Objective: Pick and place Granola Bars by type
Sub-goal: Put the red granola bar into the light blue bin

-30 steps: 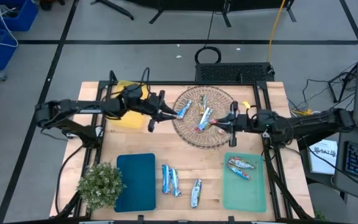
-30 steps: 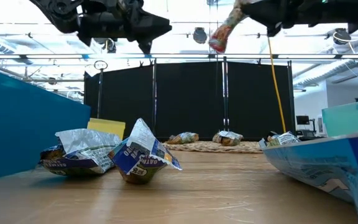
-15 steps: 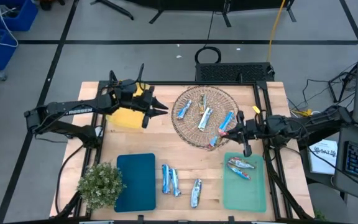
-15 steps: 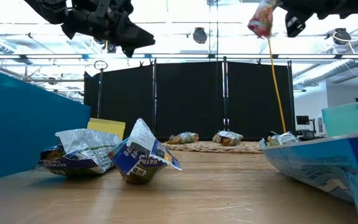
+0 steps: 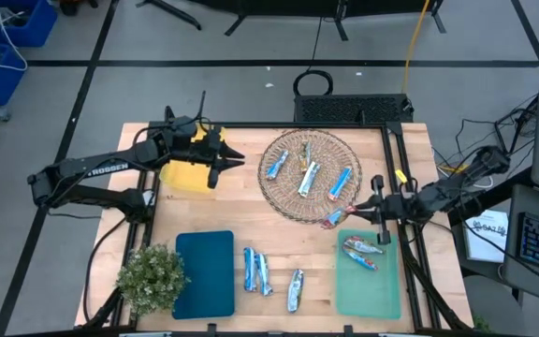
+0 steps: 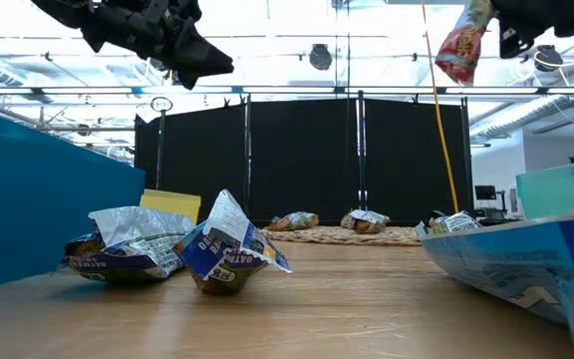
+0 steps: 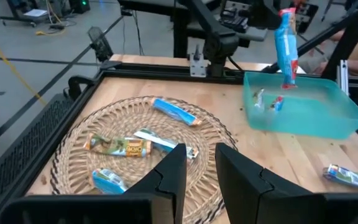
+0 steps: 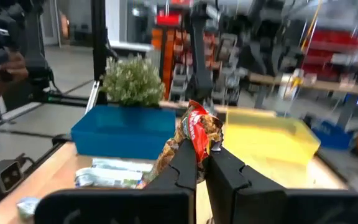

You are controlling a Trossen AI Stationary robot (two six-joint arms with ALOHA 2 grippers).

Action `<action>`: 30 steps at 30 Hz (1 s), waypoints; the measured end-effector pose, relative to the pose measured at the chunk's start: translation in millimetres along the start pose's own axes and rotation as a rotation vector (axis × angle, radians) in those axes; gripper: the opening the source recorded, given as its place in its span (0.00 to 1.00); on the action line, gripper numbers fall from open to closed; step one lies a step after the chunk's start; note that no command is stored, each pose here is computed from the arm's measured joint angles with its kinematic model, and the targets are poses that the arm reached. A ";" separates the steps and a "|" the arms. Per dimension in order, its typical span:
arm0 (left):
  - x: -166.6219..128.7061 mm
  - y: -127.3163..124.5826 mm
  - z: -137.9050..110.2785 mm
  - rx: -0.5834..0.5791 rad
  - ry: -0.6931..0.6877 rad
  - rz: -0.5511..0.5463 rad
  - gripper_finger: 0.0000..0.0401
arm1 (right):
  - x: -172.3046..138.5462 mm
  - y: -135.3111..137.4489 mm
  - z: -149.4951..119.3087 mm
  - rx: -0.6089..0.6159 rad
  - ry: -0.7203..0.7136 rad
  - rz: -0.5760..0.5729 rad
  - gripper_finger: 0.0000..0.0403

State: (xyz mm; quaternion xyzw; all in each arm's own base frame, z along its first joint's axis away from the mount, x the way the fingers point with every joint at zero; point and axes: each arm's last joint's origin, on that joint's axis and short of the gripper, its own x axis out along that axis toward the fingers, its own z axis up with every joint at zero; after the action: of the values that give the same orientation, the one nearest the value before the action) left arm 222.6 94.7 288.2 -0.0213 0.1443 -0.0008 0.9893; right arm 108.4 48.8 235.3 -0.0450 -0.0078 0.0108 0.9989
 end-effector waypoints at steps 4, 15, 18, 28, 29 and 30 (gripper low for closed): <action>0.9 -0.4 0.2 0.002 -0.002 0.005 0.23 | -7.2 -2.6 -15.1 -0.012 -0.091 -0.011 0.01; 0.9 0.1 0.3 0.003 -0.001 0.022 0.23 | -16.0 0.2 -15.9 0.284 0.105 0.249 0.01; 0.9 0.1 0.3 0.005 -0.002 0.022 0.23 | -18.9 -0.1 -7.7 0.391 0.195 0.299 0.01; 0.9 0.1 0.3 0.006 -0.002 0.021 0.23 | -9.8 10.9 -11.6 0.675 0.604 0.277 0.01; 0.9 0.1 0.3 0.006 -0.002 0.021 0.23 | -7.6 13.8 -14.7 0.694 0.648 0.273 0.01; 0.9 0.1 0.3 0.005 -0.002 0.021 0.23 | -6.0 16.3 -17.7 0.710 0.690 0.270 0.01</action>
State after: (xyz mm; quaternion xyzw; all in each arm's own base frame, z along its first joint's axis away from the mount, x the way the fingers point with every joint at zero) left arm 223.5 94.9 288.2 -0.0171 0.1437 0.0095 0.9894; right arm 102.3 63.3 216.1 0.2954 0.3325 0.1262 0.8867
